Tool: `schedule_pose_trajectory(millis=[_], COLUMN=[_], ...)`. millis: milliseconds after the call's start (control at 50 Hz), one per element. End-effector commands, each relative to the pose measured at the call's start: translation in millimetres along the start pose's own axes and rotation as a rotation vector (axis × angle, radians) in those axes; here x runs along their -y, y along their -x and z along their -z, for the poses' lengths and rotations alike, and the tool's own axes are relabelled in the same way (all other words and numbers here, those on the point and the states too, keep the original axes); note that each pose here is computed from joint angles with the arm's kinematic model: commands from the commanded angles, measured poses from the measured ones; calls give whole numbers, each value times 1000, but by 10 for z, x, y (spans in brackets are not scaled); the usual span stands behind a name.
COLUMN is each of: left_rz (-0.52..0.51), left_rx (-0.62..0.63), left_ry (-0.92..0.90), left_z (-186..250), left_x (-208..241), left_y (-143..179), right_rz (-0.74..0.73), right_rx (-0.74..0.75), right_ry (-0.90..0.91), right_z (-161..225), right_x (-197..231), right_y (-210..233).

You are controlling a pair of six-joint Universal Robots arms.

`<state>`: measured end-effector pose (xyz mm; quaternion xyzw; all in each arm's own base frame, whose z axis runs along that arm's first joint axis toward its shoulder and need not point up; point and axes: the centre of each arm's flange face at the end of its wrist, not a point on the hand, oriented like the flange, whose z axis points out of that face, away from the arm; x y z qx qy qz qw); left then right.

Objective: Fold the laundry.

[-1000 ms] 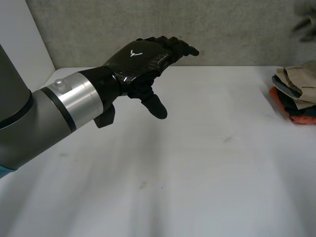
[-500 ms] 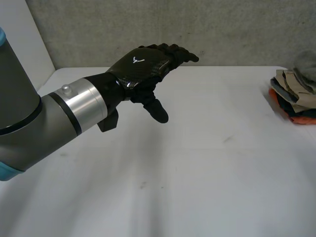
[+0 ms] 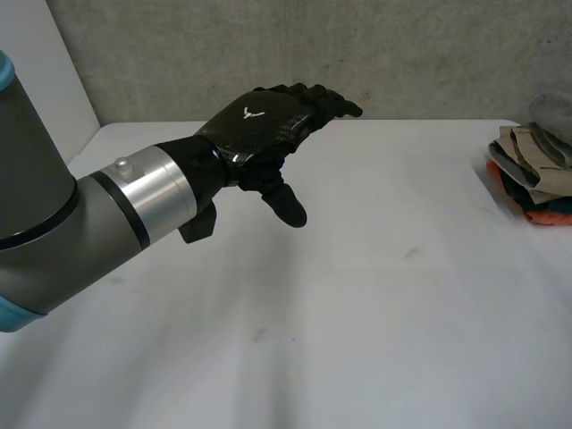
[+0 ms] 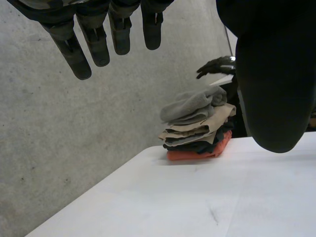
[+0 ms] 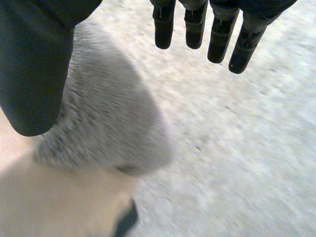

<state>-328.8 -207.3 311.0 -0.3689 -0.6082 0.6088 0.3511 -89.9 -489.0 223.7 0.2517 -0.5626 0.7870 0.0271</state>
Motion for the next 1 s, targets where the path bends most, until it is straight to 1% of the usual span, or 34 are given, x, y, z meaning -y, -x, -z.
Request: schedule_pose_trajectory(millis=[20,40,100,120,140,180,200,260,340,360,400,420,440,460,500,520,560,580,600,640,660,740,820,900,1000], left_rz=[-4,-4,-6,-7,-8,-13,-18,-24,-34,-36,-37,-38,-41,-43,-49,-52,-55,-55,-56,-52,-50,-47,-41,-35,-31], left_rx=[2,4,5,7,7,10,12,34,142,198,255,285,338,365,416,462,508,532,573,605,616,634,638,639,637], left_ry=[-7,-7,-9,-12,-13,-21,-30,-43,-62,-67,-73,-76,-86,-92,-104,-109,-109,-108,-108,-95,-91,-73,-57,-40,-32], left_z=[15,15,16,18,20,28,37,59,105,129,158,174,209,226,260,292,329,349,394,435,453,508,522,528,531], left_x=[30,30,39,49,54,84,116,167,244,265,291,299,337,351,384,389,379,369,349,288,261,128,16,-43,-72], left_y=[4,5,11,16,15,19,15,38,185,250,309,335,374,391,429,458,502,527,582,628,644,674,674,673,669], right_rz=[77,130,227,292,323,364,390,395,288,225,166,139,83,54,-9,-70,-124,-168,-188,-220,-247,-281,-292,-288,-285], right_rx=[-150,-176,-250,-322,-368,-454,-529,-594,-504,-458,-415,-395,-353,-335,-289,-233,-167,-89,-54,5,42,57,33,13,1], right_ry=[74,87,110,124,131,137,133,117,30,-5,-35,-47,-55,-55,-43,-37,-33,-34,-33,-19,3,81,124,110,91], right_z=[337,392,442,457,462,457,470,430,64,-32,-66,-65,-41,-17,15,40,66,108,137,199,265,420,449,412,407], right_x=[108,107,143,231,304,464,660,902,1269,1462,1694,1810,1977,2040,2098,2150,2203,2268,2294,2312,2296,2192,2031,1977,2022], right_y=[-453,-534,-668,-767,-825,-912,-1000,-985,-417,-162,79,191,413,517,756,1030,1340,1679,1837,2113,2332,2696,2863,2881,2863])
